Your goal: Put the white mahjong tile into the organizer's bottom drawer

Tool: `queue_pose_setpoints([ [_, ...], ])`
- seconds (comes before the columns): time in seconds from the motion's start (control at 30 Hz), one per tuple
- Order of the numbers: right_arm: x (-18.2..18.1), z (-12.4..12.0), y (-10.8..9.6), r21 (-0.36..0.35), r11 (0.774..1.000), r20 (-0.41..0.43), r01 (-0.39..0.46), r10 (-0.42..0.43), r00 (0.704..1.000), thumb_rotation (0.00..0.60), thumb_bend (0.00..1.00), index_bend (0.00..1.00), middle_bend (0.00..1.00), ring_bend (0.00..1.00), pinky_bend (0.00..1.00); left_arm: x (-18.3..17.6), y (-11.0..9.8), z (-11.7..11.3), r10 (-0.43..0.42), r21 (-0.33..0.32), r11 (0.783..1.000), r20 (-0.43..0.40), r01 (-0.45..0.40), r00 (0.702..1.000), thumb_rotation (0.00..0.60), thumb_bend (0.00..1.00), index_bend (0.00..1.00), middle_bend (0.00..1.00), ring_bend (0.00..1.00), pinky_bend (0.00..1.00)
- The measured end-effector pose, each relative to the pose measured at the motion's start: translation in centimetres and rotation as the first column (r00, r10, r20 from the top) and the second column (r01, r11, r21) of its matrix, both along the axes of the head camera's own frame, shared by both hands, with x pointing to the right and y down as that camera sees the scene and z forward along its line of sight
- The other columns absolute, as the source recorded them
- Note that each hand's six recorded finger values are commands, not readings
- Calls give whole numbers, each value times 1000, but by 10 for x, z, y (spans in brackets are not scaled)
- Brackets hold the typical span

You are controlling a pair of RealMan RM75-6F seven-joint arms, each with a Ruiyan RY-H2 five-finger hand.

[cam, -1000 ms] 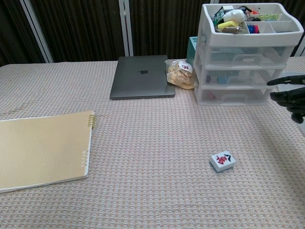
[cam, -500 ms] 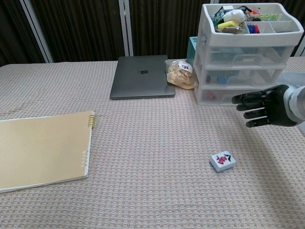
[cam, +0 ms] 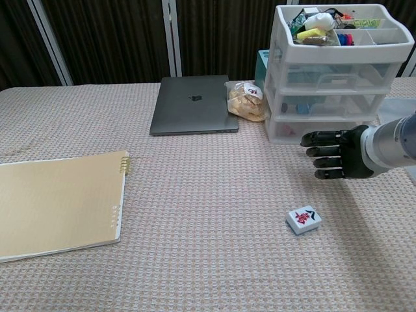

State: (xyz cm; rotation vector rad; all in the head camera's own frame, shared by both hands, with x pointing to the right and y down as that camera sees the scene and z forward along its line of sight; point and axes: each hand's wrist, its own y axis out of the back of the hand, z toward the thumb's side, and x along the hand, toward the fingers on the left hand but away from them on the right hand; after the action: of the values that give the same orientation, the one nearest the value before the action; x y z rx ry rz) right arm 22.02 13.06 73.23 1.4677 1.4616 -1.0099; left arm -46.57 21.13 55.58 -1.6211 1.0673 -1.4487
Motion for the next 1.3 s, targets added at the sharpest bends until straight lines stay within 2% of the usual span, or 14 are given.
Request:
queue_pose_setpoints([
  [0.33,5,13,-9,-28,991,25,-128,128,991,600,460,211,822,872,736,0,0,1,-3,-5,1000,-2,3,1000,600,156,74,0,0,0],
  [0.57,6,20,-16,-40,968,59,-249,251,966,600,466,231,822,873,736,0,0,1,-7,-11,1000,-4,7,1000,600,156,75,0,0,0],
  [1.03,8,31,-26,-43,940,55,-339,341,938,600,477,250,822,872,736,0,-1,1,-13,-16,1000,-16,13,1000,600,155,77,0,0,0],
  [1.3,3,31,-30,-48,936,69,-348,351,934,600,480,324,822,872,736,0,-1,2,-14,-18,1000,-13,14,1000,600,157,77,0,0,0],
])
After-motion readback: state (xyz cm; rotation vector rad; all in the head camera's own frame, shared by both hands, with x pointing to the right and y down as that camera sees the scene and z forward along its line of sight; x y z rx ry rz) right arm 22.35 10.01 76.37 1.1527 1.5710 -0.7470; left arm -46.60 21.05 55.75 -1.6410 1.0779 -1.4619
